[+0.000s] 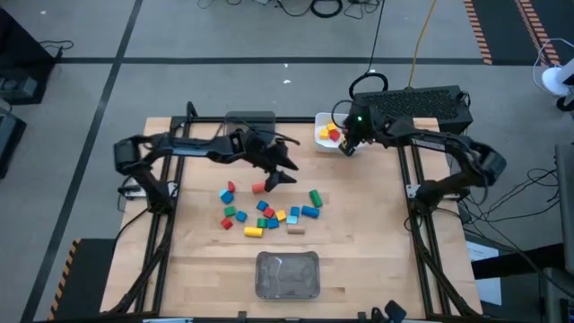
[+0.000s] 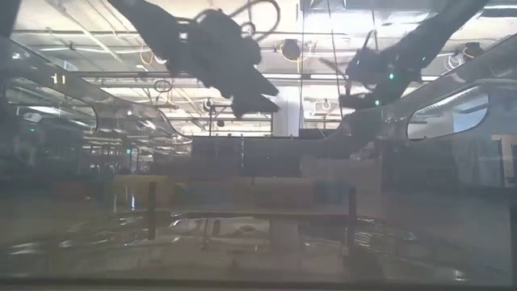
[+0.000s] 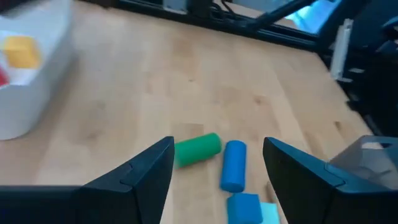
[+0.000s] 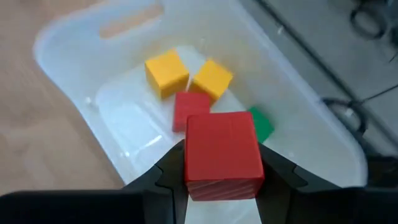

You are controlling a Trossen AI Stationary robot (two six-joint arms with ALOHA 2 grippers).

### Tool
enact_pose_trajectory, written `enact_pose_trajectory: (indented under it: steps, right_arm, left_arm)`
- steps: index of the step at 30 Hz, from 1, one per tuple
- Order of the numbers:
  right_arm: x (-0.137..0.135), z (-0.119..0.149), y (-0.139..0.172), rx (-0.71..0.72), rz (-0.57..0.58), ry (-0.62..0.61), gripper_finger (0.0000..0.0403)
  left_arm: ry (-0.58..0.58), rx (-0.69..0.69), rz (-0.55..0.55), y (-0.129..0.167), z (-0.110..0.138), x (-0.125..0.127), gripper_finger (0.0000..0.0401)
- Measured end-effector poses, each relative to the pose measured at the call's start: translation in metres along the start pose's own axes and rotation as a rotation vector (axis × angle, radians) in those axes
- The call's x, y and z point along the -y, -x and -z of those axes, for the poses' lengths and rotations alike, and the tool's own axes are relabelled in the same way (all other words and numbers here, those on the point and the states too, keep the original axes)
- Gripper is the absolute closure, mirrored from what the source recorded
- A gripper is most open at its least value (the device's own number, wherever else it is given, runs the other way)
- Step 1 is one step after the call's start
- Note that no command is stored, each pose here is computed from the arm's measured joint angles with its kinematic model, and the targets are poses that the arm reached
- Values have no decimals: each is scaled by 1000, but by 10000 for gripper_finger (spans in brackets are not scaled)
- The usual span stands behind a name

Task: Sort blocks by size
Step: Put the red square block into the white bin

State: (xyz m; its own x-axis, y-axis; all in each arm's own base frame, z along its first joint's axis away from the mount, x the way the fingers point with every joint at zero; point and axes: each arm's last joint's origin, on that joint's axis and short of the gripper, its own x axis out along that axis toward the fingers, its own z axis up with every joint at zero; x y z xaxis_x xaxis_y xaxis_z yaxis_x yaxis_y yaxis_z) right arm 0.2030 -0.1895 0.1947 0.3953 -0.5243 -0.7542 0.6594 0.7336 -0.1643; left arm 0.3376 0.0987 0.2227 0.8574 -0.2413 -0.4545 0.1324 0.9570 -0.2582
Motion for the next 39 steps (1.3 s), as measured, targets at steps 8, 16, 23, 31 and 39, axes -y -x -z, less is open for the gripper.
enact_pose_trajectory:
  steps: [8, 16, 23, 31, 39]
  right_arm:
    - [3, 3, -30, -7, -27, -100, 278]
    - [11, 3, -30, 6, -10, -150, 224]
    - [12, 3, -30, 4, -7, -137, 185]
    - [1, -4, -16, 58, -101, -88, 186]
    - [-36, -15, 27, 171, -306, 38, 195]
  left_arm:
    - [1, 3, -98, 32, 23, 17, 154]
    - [42, -18, -174, 44, 53, 31, 154]
    - [45, 34, -235, 46, 66, 40, 154]
    - [66, 43, -277, 42, 77, 47, 154]
    - [98, 9, -303, 35, 90, 63, 154]
